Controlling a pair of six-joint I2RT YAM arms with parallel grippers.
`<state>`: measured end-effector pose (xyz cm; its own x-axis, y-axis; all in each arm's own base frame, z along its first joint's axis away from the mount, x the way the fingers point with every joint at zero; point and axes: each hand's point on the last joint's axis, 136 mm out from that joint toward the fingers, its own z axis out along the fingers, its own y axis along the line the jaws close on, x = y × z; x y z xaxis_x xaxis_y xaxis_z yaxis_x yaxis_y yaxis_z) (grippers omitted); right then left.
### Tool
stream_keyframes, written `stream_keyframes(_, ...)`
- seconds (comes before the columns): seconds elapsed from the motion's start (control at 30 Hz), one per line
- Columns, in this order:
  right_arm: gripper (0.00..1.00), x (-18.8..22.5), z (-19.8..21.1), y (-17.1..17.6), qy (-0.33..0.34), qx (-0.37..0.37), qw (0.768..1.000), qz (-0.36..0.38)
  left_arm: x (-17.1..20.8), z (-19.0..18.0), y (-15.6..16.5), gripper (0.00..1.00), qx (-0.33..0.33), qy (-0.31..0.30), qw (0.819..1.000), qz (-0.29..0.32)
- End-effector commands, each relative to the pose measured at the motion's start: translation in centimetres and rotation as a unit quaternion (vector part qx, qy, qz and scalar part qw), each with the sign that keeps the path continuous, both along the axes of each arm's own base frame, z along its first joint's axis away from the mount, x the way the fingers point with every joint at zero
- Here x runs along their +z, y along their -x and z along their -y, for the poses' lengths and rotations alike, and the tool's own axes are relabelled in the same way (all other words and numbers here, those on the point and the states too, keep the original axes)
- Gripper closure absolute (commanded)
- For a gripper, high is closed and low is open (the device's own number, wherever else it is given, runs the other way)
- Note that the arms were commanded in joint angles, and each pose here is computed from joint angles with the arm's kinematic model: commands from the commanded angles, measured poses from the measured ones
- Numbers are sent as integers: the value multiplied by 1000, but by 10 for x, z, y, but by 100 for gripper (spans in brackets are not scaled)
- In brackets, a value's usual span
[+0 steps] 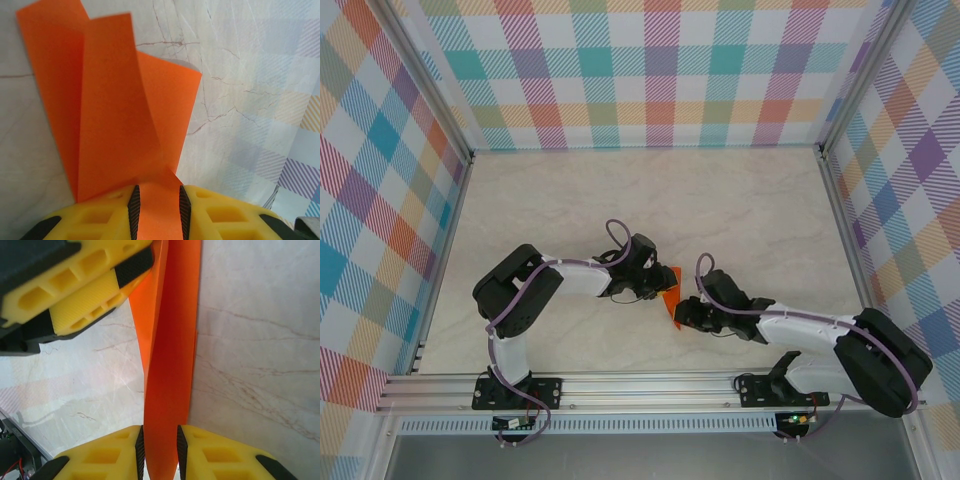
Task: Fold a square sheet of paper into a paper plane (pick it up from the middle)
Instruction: Fold the wing for the fifth time at the center of the table.
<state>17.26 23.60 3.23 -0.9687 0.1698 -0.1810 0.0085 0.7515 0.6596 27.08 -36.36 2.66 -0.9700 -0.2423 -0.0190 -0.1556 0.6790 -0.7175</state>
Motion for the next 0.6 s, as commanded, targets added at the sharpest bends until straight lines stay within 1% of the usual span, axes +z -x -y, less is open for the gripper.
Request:
stream_keyframes(0.0,76,11,-8,-4,-15,23,1000,4,-30,-16,20,70,-12,-54,998,-38)
stream_keyframes(0.1,81,12,-13,-6,-24,32,999,4,-30,-15,21,70,-13,-54,998,-40)
stream_keyframes(0.23,91,10,-20,-2,-33,54,998,-3,-30,-16,21,71,-13,-55,998,-40)
stream_keyframes(0.37,96,-1,-21,7,-30,75,996,-26,-30,-16,21,71,-11,-56,997,-42)
stream_keyframes(0.47,96,-12,-20,16,-27,85,995,-52,-31,-17,21,71,-8,-59,997,-43)
stream_keyframes(0.57,96,-27,-13,23,-12,74,994,-79,-32,-17,21,71,-6,-61,997,-46)
